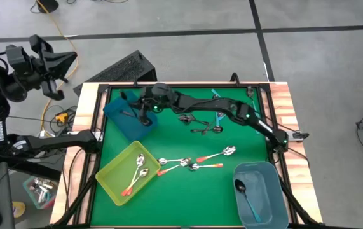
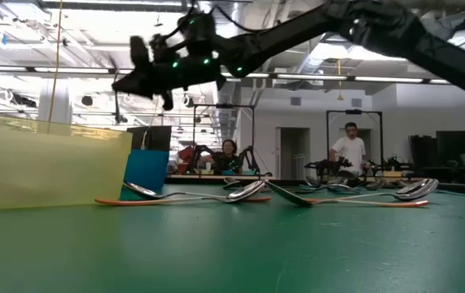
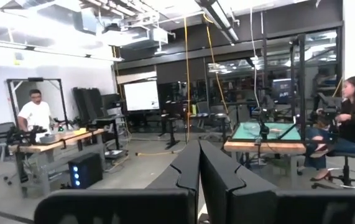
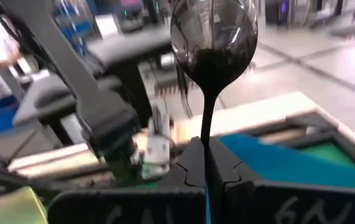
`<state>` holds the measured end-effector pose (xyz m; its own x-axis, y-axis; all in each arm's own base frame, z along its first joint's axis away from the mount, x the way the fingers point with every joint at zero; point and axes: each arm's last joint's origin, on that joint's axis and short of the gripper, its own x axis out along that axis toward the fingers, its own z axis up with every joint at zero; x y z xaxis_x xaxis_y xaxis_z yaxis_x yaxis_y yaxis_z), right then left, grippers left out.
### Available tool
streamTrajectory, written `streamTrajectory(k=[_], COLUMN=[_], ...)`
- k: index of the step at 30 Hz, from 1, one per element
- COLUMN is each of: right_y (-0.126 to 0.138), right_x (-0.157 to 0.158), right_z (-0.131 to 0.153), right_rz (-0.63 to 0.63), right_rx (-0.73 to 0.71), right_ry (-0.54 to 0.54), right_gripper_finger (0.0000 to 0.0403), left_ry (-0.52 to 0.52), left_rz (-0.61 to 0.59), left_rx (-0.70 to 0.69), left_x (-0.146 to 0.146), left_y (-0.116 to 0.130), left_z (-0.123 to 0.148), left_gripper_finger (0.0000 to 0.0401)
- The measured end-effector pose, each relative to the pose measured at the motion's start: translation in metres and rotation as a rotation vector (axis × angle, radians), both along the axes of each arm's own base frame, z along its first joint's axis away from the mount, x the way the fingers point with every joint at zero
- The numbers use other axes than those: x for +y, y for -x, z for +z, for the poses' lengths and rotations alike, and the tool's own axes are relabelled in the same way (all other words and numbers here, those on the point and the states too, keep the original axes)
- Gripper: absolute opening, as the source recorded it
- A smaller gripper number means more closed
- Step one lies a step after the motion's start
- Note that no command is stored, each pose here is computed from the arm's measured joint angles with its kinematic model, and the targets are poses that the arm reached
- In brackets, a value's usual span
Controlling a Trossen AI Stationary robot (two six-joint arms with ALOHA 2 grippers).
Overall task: Sort silverware by color (type)
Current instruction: Put the black spoon into the dark blue bin
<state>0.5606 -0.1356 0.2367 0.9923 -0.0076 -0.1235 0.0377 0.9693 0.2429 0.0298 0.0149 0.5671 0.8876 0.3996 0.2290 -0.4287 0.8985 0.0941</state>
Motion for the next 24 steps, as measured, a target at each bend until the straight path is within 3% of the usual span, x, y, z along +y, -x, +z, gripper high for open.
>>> streamTrajectory(k=[4, 9, 13, 17, 24], right_y=[-0.011, -0.012, -0.011, -0.008, -0.001], right_x=[0.0, 0.001, -0.001, -0.004, -0.006], right_z=[-0.009, -0.018, -0.021, -0.023, -0.037], right_rz=[0.009, 0.015, 0.01, 0.006, -0.035], right_rx=[0.092, 0.138, 0.173, 0.221, 0.371], right_ry=[0.001, 0.0, -0.005, -0.009, -0.042], right_gripper_finger=[0.0005, 0.0005, 0.0005, 0.0005, 0.0005], left_ry=[0.03, 0.055, 0.098, 0.146, 0.199], left_rz=[0.031, 0.045, 0.05, 0.157, 0.22], left_rx=[0.048, 0.077, -0.02, -0.1, -0.256], left_x=[-0.001, 0.0, 0.006, 0.009, -0.001], left_y=[0.003, 0.002, -0.004, -0.002, 0.014], left_z=[-0.007, -0.038, -0.083, -0.131, -0.177], left_gripper_finger=[0.0, 0.0, 0.0, 0.0, 0.0])
